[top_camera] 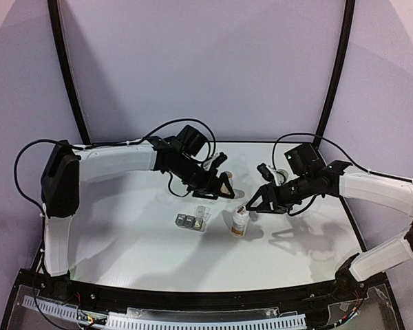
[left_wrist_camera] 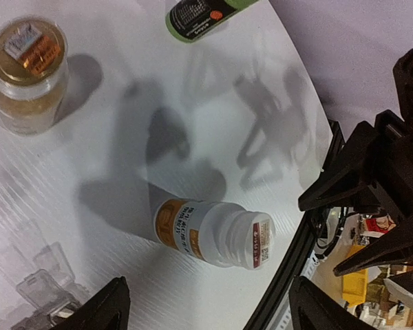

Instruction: Sort the pills into containers

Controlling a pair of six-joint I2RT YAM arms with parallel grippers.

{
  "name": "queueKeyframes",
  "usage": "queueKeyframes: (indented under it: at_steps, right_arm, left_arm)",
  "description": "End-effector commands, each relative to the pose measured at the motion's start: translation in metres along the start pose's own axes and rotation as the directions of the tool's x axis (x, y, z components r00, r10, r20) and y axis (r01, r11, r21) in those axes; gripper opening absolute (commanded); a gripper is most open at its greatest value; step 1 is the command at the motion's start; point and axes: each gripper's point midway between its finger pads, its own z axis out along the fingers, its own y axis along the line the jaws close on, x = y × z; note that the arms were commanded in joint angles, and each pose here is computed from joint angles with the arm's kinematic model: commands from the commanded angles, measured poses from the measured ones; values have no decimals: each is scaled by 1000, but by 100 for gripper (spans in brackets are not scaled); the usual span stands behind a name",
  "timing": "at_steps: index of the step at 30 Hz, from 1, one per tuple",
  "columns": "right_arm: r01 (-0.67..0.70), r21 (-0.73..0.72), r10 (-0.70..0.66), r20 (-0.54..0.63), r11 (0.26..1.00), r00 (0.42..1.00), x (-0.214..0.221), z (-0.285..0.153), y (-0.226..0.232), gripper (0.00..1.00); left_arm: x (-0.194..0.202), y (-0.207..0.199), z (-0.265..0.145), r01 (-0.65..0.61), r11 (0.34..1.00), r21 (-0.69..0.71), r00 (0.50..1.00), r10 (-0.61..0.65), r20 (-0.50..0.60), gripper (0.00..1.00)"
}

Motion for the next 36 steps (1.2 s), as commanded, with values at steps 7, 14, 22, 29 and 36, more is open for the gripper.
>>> queueKeyframes:
  at_steps: [7, 14, 22, 29, 36]
  right_arm:
    - [-110, -32, 108, -50, 993, 993, -6, 15, -12, 47]
    - [-123, -55, 121, -47, 991, 992, -10, 25, -15, 41]
    - [-140, -37, 137, -64, 990, 989, -8, 33, -23, 35]
    - [-163, -19, 160, -88, 986, 983, -5, 40, -30, 31]
    - [-252, 47, 256, -151, 967, 955, 12, 51, -47, 26]
  left_arm:
    - [14, -24, 22, 53, 993, 104, 993, -41, -111, 69]
    - [24, -19, 34, 84, 993, 86, 986, -70, -151, 59]
    - [25, -18, 47, 108, 991, 78, 980, -94, -173, 50]
    - [36, -8, 50, 123, 992, 39, 971, -112, -212, 39]
    - [57, 4, 55, 143, 990, -7, 949, -139, -283, 29]
